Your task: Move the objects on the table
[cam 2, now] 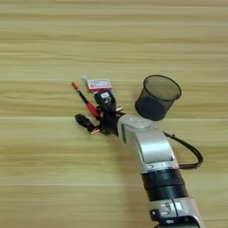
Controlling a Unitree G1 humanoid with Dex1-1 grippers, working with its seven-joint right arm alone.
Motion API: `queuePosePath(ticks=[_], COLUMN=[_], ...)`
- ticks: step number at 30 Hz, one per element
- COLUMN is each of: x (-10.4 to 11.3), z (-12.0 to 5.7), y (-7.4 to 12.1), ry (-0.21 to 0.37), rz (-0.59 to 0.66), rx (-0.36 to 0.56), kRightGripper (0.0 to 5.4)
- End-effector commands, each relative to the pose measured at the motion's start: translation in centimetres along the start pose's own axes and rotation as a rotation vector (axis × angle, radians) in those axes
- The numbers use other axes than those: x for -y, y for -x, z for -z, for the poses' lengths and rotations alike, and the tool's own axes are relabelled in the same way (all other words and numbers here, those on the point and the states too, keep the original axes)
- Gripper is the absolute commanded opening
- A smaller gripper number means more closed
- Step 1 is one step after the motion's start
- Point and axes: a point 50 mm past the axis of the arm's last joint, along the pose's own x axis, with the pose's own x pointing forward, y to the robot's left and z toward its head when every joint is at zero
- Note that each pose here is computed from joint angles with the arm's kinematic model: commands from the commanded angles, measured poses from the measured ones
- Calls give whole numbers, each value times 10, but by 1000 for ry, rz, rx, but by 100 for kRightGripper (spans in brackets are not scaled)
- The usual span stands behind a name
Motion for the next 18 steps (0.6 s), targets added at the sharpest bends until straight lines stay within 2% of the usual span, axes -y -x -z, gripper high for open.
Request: queuePosePath(ticks=[1,18], x=[4,2], z=[-27,-27], y=[4,4], ry=[79,78], rz=[21,-5], rx=[93,102], kRightGripper=[400,180])
